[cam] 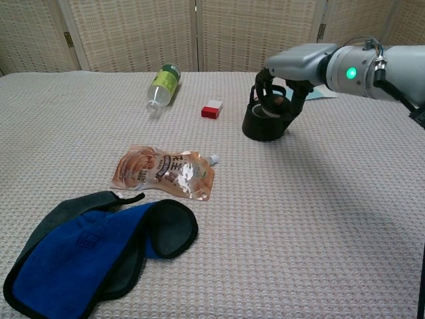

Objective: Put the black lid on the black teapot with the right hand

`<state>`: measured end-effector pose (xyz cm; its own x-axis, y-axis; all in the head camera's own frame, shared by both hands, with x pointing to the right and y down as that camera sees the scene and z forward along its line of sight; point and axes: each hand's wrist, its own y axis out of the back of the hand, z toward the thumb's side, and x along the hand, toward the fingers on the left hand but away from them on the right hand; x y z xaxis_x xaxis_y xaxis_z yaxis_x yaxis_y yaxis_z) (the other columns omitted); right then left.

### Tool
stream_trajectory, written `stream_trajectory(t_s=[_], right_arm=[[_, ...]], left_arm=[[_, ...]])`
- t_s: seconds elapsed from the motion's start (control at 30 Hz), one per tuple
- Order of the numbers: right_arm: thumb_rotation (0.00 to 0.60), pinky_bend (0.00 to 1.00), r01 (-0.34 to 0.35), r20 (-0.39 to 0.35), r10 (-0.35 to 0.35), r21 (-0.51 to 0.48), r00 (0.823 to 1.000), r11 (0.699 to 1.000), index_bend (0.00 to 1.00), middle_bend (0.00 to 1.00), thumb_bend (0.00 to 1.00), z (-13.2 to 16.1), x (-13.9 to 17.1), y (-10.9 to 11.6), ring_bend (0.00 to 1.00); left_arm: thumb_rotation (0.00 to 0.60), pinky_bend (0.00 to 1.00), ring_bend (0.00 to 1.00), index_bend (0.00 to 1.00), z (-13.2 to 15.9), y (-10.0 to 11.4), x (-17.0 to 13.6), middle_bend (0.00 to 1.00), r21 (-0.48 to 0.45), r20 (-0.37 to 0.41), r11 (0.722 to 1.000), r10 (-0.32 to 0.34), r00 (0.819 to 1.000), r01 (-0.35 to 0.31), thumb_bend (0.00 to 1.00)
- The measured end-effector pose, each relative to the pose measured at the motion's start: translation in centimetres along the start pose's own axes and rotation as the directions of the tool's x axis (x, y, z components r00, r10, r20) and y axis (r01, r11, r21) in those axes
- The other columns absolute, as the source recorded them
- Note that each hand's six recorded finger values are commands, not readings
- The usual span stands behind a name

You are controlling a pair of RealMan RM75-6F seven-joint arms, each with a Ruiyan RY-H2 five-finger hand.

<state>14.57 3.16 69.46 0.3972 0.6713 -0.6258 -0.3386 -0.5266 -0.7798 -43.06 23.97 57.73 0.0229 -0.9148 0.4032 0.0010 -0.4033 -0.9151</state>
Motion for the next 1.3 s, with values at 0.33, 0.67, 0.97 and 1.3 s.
stream_trajectory(t_s=[0.33, 0.67, 0.97, 1.3], right_arm=[[0.600, 0.67, -0.023, 0.058, 0.022, 0.028, 0.998, 0.999, 0.41, 0.35, 0.33, -0.4, -2.8, 0.0, 0.84], [0.600, 0.67, -0.030, 0.082, 0.027, 0.040, 0.996, 0.999, 0.36, 0.28, 0.33, 0.2, -4.6, -0.4, 0.84], [0.600, 0.67, -0.030, 0.091, 0.027, 0.038, 0.996, 0.999, 0.26, 0.22, 0.33, -0.2, -4.7, -0.9, 0.84], [0.600, 0.67, -0.017, 0.068, 0.016, 0.010, 0.998, 1.000, 0.25, 0.21, 0.33, -0.4, -3.7, -0.8, 0.84]], left_arm=[[0.600, 0.05, 0.19, 0.26, -0.1, 0.3, -0.2, 0.20, 0.000, -0.007, 1.000, 0.006, 1.000, -0.006, 0.51], [0.600, 0.05, 0.19, 0.26, -0.5, 0.6, -0.5, 0.20, 0.001, -0.018, 1.000, 0.012, 1.000, -0.012, 0.51], [0.600, 0.05, 0.19, 0.26, -0.5, 0.3, -0.5, 0.20, 0.002, -0.019, 1.000, 0.005, 1.000, -0.005, 0.51], [0.600, 0.05, 0.19, 0.26, -0.4, 0.3, -0.4, 0.20, 0.002, -0.018, 1.000, 0.005, 1.000, -0.005, 0.51]])
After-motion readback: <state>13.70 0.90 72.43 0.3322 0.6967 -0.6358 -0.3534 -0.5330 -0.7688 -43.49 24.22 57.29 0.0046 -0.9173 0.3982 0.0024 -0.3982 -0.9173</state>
